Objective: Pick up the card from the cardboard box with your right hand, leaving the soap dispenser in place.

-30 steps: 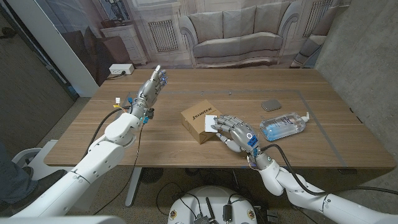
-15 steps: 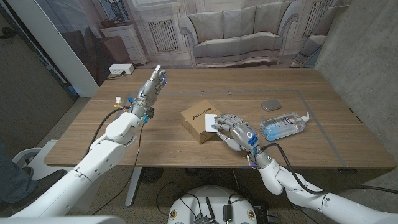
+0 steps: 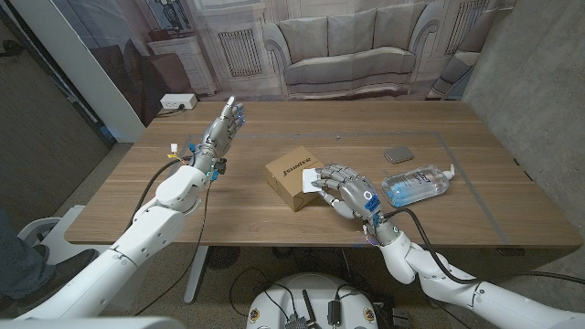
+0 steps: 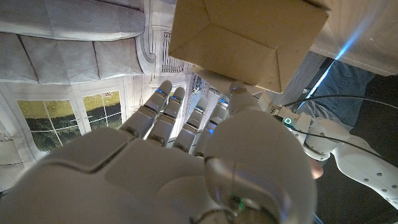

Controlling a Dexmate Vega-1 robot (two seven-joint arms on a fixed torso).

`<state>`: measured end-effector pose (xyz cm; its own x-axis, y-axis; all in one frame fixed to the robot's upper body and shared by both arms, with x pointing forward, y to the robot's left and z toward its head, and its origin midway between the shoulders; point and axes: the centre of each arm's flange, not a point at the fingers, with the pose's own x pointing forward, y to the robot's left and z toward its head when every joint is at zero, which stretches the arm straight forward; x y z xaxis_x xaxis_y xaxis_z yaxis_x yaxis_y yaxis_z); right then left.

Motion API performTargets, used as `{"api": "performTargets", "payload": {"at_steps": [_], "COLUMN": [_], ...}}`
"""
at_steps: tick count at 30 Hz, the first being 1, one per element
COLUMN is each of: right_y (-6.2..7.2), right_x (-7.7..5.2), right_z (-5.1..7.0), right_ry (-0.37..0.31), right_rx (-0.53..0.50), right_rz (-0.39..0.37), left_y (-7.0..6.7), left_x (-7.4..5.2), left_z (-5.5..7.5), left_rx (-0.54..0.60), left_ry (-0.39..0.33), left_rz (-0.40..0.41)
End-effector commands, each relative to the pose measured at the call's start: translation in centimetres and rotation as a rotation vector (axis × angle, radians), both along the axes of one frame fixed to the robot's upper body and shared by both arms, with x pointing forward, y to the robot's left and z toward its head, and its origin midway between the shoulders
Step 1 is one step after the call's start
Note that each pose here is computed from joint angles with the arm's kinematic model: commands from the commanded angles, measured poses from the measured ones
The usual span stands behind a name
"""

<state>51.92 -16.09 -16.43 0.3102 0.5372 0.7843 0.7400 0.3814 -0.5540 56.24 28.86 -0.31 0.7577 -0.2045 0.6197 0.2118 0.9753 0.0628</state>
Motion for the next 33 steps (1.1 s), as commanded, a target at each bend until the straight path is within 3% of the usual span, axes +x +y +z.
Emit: {"api": "performTargets", "payload": {"at_steps": [1, 33], "right_y": [-0.1, -0.3], "right_x": [-0.5, -0.6], "right_z": [0.6, 1.8], "right_ry": [-0.012, -0.012], "right_rx": [0.010, 0.022], "right_rz": [0.013, 0.039], "left_y": [0.1, 0.1], "left_x": [0.2, 0.3], "left_z": [-0.2, -0.3], "left_rx": [-0.007, -0.016], "left_ry": [-0.002, 0.001], "left_rz": [-0.003, 0.000]}}
